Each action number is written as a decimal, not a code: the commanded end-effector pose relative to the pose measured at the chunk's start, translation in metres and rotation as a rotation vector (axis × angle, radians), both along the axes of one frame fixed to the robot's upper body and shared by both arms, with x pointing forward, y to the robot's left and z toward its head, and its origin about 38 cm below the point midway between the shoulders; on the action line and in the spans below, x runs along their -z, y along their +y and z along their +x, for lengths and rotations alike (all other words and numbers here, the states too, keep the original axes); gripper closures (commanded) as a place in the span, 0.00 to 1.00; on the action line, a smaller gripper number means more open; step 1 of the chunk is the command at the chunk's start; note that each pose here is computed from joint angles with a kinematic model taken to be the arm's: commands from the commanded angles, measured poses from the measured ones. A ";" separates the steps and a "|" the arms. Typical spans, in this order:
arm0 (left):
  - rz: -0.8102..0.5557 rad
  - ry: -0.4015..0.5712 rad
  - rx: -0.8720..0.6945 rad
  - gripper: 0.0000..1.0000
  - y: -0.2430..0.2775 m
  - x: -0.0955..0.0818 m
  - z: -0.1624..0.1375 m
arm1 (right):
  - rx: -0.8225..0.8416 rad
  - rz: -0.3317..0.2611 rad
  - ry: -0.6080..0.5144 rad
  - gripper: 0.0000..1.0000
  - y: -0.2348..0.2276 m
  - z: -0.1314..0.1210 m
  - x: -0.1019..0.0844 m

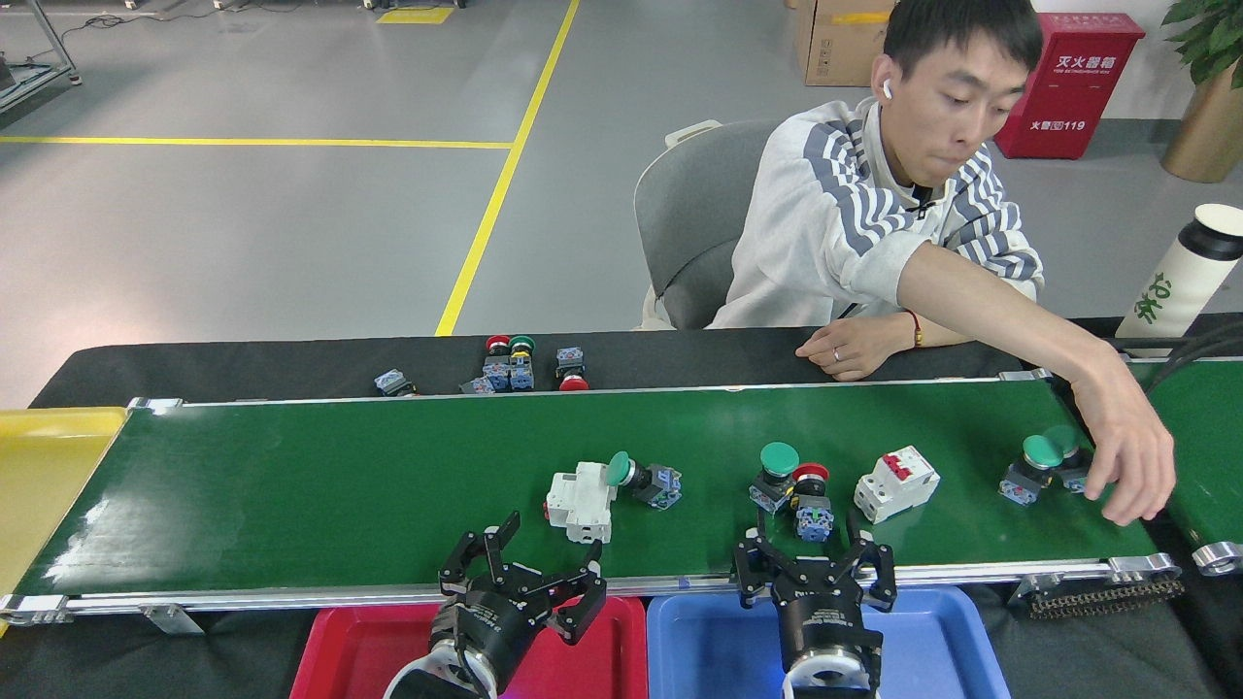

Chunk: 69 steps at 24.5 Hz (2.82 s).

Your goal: Pick switch part from conveyor to tray

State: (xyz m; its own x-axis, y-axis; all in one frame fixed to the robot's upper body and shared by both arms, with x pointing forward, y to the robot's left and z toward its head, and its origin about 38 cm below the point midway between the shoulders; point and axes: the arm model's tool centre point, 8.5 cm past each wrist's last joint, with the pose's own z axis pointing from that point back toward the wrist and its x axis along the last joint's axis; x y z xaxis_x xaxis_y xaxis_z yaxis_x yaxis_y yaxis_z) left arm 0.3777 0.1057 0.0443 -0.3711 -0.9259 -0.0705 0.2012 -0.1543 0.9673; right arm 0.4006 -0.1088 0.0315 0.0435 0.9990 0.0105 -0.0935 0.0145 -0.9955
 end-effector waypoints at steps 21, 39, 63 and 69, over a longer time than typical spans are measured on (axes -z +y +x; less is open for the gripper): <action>0.034 -0.034 -0.095 0.89 0.070 -0.016 0.043 | -0.187 -0.012 -0.023 0.98 0.054 0.021 -0.025; -0.016 0.003 -0.107 0.89 0.174 -0.006 -0.095 | -0.722 0.046 -0.055 0.00 0.104 -0.137 -0.015; -0.052 -0.078 0.600 0.89 -0.005 -0.034 -0.088 | -0.004 0.099 -0.141 0.00 -0.208 -0.100 -0.036; 0.084 -0.085 0.772 0.00 -0.067 -0.029 -0.111 | -0.005 0.096 -0.113 0.00 -0.210 -0.103 -0.028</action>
